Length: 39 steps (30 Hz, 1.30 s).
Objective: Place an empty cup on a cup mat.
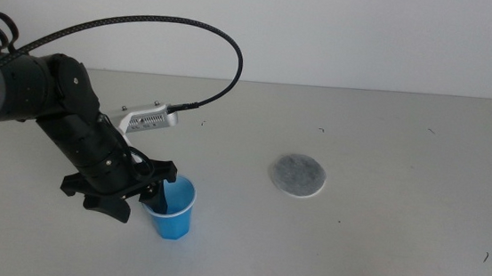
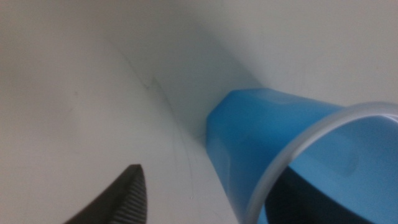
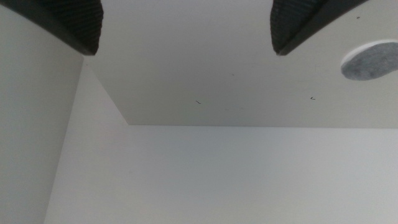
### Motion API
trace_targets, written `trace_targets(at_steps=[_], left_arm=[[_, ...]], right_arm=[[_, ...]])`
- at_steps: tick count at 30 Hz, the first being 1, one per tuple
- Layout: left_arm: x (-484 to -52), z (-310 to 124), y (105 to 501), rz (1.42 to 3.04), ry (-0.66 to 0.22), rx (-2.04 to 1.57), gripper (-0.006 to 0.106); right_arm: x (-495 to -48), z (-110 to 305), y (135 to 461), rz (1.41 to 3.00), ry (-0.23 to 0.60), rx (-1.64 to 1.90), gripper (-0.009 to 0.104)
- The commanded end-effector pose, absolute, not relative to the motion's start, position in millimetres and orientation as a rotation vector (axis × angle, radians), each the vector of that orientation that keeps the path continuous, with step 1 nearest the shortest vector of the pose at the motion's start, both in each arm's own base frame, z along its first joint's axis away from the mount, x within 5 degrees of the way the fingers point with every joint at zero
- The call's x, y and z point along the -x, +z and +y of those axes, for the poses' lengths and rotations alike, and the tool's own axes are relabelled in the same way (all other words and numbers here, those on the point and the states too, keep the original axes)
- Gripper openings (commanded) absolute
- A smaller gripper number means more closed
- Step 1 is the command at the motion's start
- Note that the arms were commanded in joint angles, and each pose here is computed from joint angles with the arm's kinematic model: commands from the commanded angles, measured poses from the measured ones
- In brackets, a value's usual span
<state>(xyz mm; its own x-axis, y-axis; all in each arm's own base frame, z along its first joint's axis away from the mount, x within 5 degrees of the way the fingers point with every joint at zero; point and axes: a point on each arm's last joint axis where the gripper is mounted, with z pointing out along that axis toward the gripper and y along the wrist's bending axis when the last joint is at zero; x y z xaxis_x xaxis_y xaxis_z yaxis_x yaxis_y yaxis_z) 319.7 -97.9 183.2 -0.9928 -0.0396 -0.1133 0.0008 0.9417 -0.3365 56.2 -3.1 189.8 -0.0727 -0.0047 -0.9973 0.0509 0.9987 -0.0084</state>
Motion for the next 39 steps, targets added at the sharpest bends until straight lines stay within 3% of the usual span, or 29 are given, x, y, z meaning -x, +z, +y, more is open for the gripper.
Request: trace_targets(at_steps=[1, 6, 7, 17, 24, 29, 36, 39], left_arm=[[-322.9, -102.8, 205.6, 2.894, -0.574, 0.055, 0.047], [-322.1, -103.3, 206.7, 2.899, -0.584, 0.056, 0.002], [-322.4, -103.7, 208.4, 2.893, -0.592, 0.059, 0.000], [-340.4, -125.8, 266.0, 2.794, -0.665, -0.061, 0.000], [-364.6, -169.9, 299.1, 2.741, -0.594, -0.140, 0.000], [-384.7, -208.1, 302.4, 2.738, -0.561, -0.210, 0.000], [-404.2, -269.2, 290.7, 2.709, -0.601, -0.305, 0.000], [-409.6, -289.2, 279.2, 2.705, -0.580, -0.329, 0.000]], right_arm=[[-54.5, -2.7, 201.9, 1.535, -0.058, -0.017, 0.094], [-54.5, -2.7, 201.9, 1.535, -0.058, -0.017, 0.094], [-54.5, -2.7, 201.9, 1.535, -0.058, -0.017, 0.094], [-54.5, -2.7, 201.9, 1.535, -0.058, -0.017, 0.094], [-54.5, -2.7, 201.9, 1.535, -0.058, -0.017, 0.094], [-54.5, -2.7, 201.9, 1.535, -0.058, -0.017, 0.094], [-54.5, -2.7, 201.9, 1.535, -0.058, -0.017, 0.094], [-54.5, -2.7, 201.9, 1.535, -0.058, -0.017, 0.094]])
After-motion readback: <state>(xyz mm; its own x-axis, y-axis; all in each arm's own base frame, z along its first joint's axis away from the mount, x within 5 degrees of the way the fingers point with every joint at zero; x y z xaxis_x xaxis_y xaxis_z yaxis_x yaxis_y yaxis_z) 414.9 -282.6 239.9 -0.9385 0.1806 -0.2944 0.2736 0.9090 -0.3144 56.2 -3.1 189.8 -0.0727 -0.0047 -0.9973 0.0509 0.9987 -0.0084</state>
